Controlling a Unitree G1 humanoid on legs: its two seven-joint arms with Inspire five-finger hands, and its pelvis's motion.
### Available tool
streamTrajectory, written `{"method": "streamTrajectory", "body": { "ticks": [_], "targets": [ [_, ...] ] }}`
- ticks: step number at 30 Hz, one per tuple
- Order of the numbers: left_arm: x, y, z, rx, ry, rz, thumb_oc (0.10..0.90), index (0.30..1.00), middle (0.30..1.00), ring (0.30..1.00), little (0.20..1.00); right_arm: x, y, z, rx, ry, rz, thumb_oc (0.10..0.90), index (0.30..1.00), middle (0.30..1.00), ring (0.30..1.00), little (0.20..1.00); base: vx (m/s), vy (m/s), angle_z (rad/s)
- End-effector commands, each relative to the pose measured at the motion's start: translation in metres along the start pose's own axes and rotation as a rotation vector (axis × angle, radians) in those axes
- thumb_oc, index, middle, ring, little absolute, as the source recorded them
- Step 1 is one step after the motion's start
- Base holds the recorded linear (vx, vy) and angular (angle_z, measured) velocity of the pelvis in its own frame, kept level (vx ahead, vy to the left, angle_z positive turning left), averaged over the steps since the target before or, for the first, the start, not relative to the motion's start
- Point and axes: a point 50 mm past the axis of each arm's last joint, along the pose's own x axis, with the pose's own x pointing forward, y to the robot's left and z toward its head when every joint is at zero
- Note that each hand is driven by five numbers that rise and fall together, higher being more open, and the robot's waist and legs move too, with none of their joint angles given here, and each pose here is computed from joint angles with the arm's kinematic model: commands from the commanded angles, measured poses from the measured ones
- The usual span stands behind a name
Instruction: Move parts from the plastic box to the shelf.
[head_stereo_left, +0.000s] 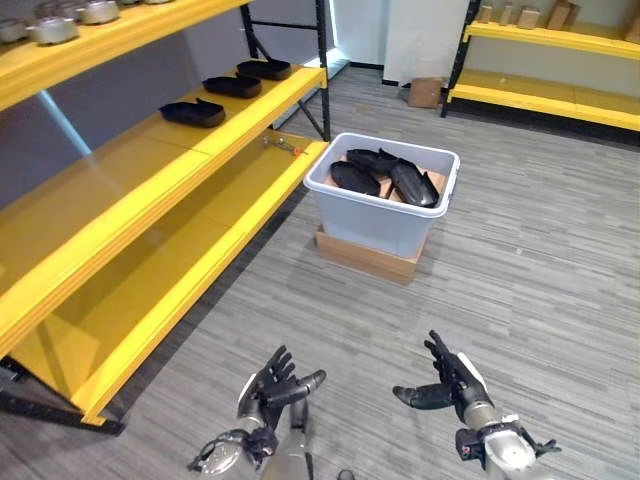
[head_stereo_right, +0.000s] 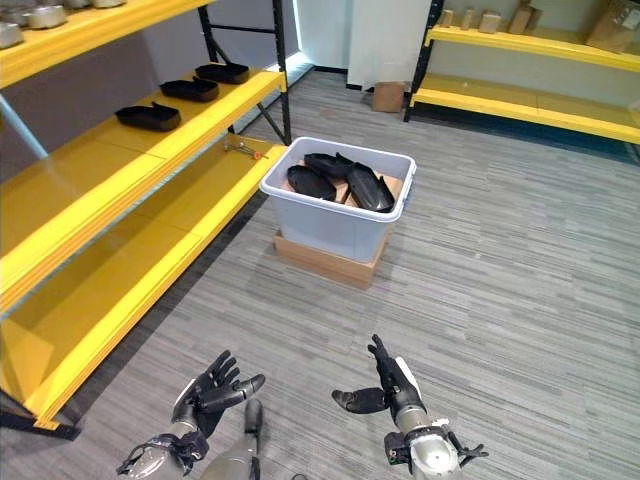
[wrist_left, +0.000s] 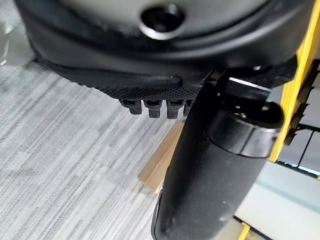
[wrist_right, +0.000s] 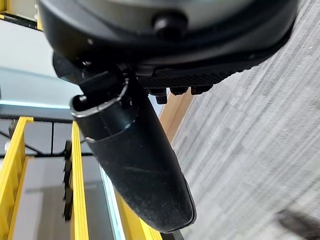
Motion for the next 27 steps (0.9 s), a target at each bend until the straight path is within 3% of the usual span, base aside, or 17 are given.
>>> {"method": "streamTrajectory", "body": {
  "ticks": [1, 11, 17, 27],
  "targets": [
    [0.003, -0.016, 0.047, 0.035, -0.228, -0.096, 0.9, 1.0, 1.0, 1.0, 1.0, 0.002, 0.004, 0.042, -0.004, -0.224, 0.028, 0.9, 1.0, 1.0, 1.0, 1.0, 0.26, 0.257, -0.35],
    [0.005, -0.008, 0.064, 0.105, -0.266, -0.059, 0.9, 1.0, 1.0, 1.0, 1.0, 0.004, 0.021, 0.044, 0.008, -0.23, 0.099, 0.9, 1.0, 1.0, 1.0, 1.0, 0.13, 0.15, -0.14],
    [0.0, 0.002, 0.056, 0.057, -0.261, -0.02, 0.9, 1.0, 1.0, 1.0, 1.0, 0.011, 0.019, 0.051, -0.014, -0.245, 0.105, 0.9, 1.0, 1.0, 1.0, 1.0, 0.29, 0.001, -0.19],
    [0.013, -0.023, 0.051, 0.031, -0.239, -0.115, 0.9, 1.0, 1.0, 1.0, 1.0, 0.006, -0.003, 0.052, -0.023, -0.259, 0.033, 0.9, 1.0, 1.0, 1.0, 1.0, 0.34, -0.127, 0.35]
  ]
}}
